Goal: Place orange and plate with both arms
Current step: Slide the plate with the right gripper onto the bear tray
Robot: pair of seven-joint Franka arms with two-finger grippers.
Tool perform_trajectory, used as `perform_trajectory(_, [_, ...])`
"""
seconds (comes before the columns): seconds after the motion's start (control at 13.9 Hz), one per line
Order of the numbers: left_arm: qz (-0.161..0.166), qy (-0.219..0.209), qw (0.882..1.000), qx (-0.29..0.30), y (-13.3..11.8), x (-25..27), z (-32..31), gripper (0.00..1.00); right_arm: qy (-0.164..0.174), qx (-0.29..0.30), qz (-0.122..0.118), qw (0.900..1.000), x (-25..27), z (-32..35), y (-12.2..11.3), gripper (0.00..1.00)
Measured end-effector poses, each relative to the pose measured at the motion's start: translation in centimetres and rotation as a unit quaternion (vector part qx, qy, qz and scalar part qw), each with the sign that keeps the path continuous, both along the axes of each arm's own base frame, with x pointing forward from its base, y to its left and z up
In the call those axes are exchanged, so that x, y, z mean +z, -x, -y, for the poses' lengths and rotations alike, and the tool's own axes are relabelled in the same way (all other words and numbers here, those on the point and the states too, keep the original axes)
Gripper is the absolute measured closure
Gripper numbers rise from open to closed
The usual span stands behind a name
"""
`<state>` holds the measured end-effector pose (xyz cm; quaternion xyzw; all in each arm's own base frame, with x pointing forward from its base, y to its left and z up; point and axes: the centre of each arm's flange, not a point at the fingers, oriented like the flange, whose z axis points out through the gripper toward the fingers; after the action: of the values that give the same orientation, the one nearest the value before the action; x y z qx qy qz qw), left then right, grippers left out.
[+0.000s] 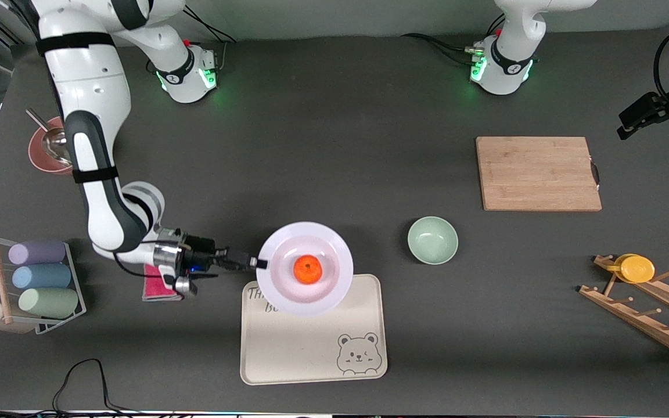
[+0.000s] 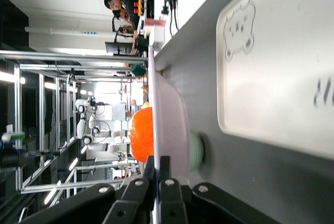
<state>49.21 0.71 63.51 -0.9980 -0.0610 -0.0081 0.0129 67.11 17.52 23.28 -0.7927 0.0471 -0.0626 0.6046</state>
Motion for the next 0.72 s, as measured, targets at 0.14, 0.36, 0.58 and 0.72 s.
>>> perform_trajectory(0.14, [0.0,-0.001,1.0,-0.006,0.0,0.0,0.7,0.0,-0.007,-0.007,0.0,1.0,-1.0,-0.4,-2.8,0.96])
perform_trajectory(0.36, [0.005,-0.003,1.0,-0.014,-0.1,0.1,1.6,0.0,-0.038,-0.03,-0.002,0.999,-4.0,-1.5,-5.2,0.96])
perform_trajectory(0.58, [0.005,-0.003,1.0,-0.015,-0.1,0.1,1.7,0.0,-0.038,-0.03,-0.009,0.999,-7.7,-2.0,-5.8,0.96])
perform_trajectory(0.72, [0.005,-0.003,1.0,-0.015,-0.1,0.1,1.7,0.0,-0.035,-0.027,-0.013,0.999,-9.4,-2.2,-5.9,0.96])
